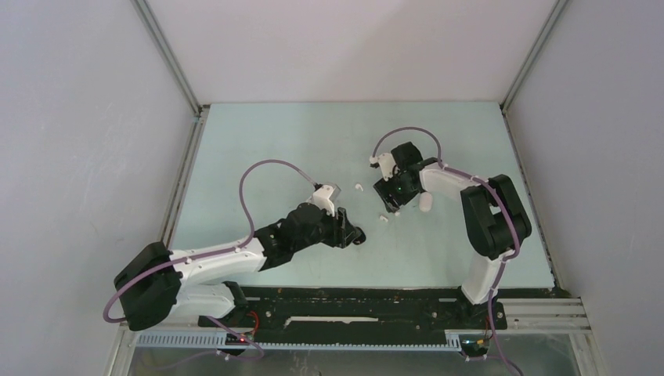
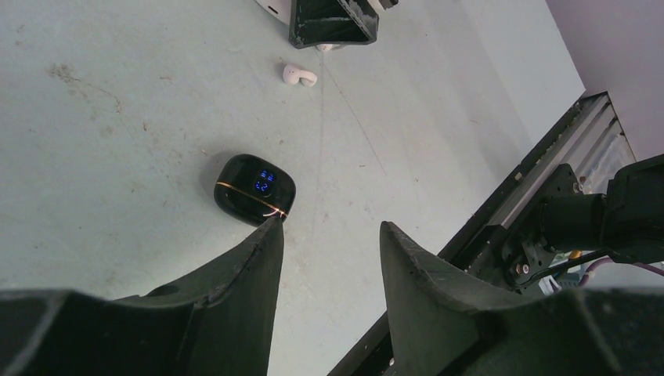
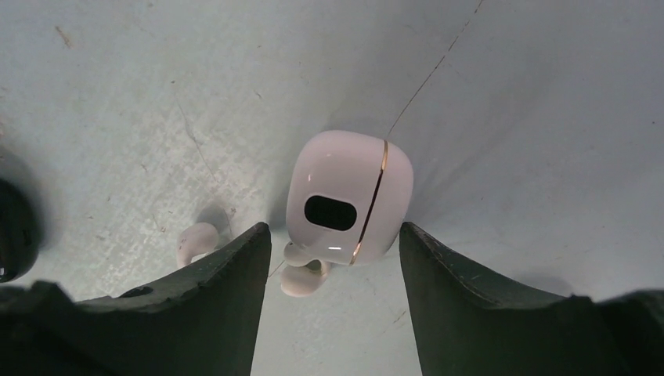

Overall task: Insert the wireless bluetooth earbuds into the charging case
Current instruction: Pick up the charging case at the center of the board.

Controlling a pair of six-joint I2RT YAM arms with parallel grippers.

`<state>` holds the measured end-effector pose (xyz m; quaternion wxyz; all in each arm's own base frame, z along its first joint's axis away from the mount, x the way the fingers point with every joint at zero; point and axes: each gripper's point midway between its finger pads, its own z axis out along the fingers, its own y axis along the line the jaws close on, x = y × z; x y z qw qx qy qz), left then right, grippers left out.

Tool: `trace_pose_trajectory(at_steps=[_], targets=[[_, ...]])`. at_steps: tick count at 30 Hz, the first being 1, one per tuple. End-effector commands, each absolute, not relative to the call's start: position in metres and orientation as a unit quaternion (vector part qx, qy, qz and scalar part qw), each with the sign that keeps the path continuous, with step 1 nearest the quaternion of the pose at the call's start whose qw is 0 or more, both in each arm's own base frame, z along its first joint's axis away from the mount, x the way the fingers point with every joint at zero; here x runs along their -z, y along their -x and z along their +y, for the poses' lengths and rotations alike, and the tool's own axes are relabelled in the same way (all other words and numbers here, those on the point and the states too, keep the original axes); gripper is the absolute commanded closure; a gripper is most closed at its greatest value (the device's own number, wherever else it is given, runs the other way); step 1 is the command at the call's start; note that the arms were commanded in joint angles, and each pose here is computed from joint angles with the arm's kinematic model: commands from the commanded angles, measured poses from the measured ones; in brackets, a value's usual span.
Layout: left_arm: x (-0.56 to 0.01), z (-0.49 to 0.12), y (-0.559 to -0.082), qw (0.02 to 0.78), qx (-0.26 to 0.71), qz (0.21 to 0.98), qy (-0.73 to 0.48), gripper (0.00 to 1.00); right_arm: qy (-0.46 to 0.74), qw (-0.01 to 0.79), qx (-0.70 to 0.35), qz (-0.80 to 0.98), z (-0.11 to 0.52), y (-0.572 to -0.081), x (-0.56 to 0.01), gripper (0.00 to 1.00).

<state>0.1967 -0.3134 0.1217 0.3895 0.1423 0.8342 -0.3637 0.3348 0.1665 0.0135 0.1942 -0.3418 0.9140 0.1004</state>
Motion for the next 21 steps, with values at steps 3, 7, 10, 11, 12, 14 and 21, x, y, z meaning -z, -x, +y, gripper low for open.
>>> trace_pose_trajectory(at_steps=[3,7,10,11,12,14,21], targets=[[-0.142,-0.325,-0.199,0.404,0.386,0.817,-0.145,0.46,0.362,0.234,-0.091,0.898,0.179,-0.361,-0.020,0.37],[-0.141,-0.326,-0.199,0.402,0.387,0.818,-0.144,0.46,0.367,0.229,-0.091,0.897,0.182,-0.361,-0.017,0.42],[-0.139,-0.327,-0.199,0.398,0.388,0.819,-0.143,0.46,0.369,0.225,-0.091,0.897,0.182,-0.361,-0.015,0.56],[-0.138,-0.327,-0.199,0.397,0.387,0.820,-0.143,0.46,0.369,0.223,-0.089,0.898,0.180,-0.360,-0.016,0.59],[-0.137,-0.327,-0.198,0.396,0.386,0.820,-0.143,0.46,0.368,0.223,-0.088,0.898,0.179,-0.360,-0.019,0.62],[-0.136,-0.327,-0.198,0.395,0.386,0.821,-0.142,0.46,0.365,0.224,-0.093,0.899,0.175,-0.356,-0.030,0.68],[-0.144,-0.331,-0.197,0.389,0.408,0.817,-0.124,0.45,0.360,0.274,-0.192,0.871,0.177,-0.322,-0.099,0.71]])
